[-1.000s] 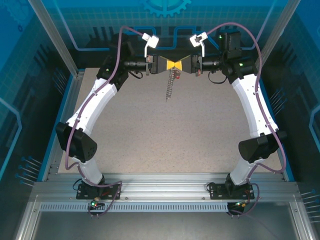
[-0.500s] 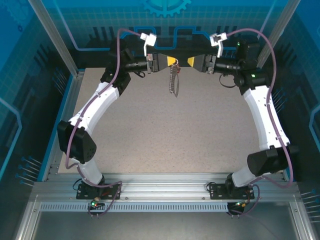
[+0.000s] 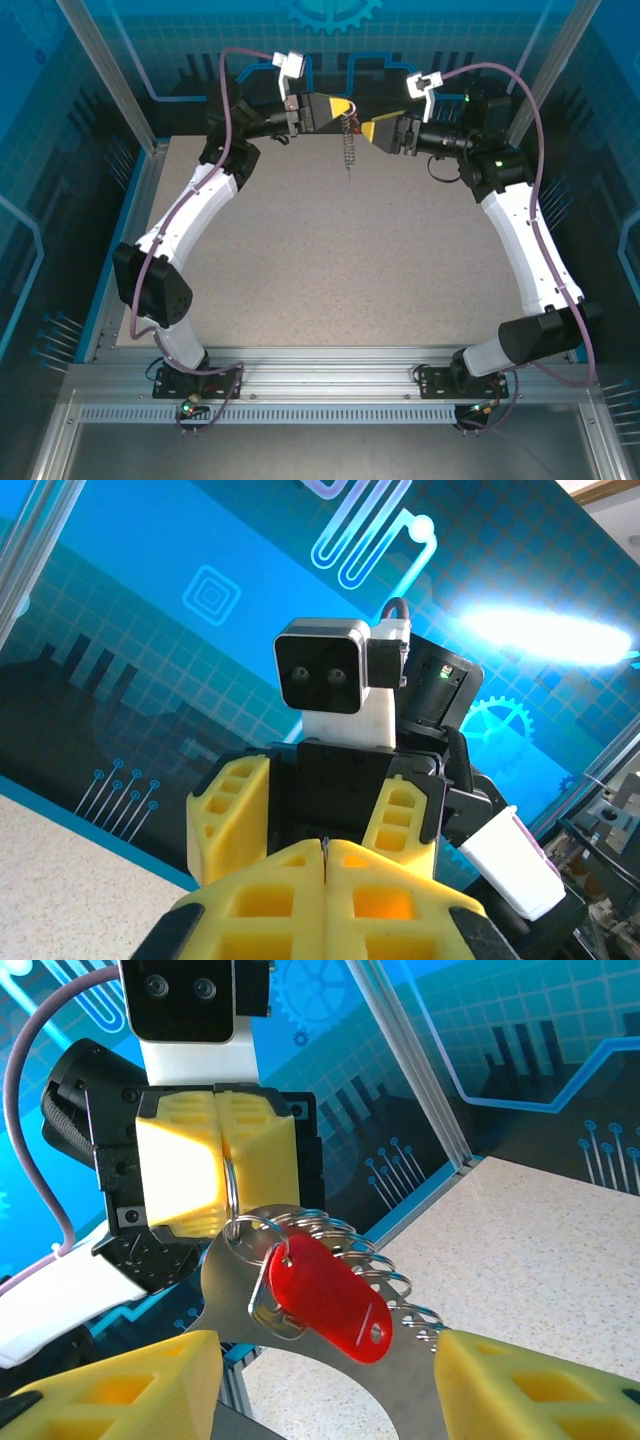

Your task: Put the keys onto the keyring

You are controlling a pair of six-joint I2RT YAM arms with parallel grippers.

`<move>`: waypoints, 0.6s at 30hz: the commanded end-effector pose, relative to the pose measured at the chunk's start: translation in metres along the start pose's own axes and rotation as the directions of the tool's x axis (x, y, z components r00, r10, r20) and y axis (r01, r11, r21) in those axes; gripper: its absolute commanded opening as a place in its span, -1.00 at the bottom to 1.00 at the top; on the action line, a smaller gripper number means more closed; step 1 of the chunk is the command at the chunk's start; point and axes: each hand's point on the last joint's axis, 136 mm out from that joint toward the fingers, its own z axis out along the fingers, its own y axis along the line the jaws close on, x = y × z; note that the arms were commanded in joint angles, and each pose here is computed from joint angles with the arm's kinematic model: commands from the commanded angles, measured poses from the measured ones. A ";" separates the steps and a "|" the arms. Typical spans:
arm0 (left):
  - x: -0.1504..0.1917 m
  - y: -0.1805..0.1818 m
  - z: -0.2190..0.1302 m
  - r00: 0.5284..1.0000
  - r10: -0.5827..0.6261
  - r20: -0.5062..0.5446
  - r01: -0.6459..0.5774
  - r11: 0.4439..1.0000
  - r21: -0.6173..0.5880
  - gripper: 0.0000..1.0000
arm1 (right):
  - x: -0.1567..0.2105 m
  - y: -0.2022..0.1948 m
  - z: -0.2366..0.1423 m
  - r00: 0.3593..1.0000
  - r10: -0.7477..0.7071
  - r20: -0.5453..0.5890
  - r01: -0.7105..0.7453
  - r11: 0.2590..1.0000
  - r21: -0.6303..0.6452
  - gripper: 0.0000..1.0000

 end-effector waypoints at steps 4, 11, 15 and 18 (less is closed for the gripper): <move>-0.019 -0.028 -0.001 0.997 0.058 0.047 -0.060 0.997 0.043 -1.00 | -0.005 0.010 0.011 0.999 -0.043 0.004 0.043 0.999 -0.032 0.17; -0.019 -0.028 0.000 0.998 0.054 0.044 -0.056 0.997 0.045 -1.00 | -0.006 0.012 0.026 0.999 -0.047 -0.011 0.047 0.997 -0.059 0.15; -0.019 -0.027 0.000 0.997 0.055 0.046 -0.057 0.997 0.044 -1.00 | -0.008 0.010 0.032 0.999 -0.042 -0.014 0.041 0.997 -0.064 -0.09; -0.020 -0.025 0.000 0.997 0.057 0.056 -0.059 0.998 0.036 -1.00 | -0.007 0.010 0.032 0.999 -0.041 -0.025 0.039 0.997 -0.073 -0.52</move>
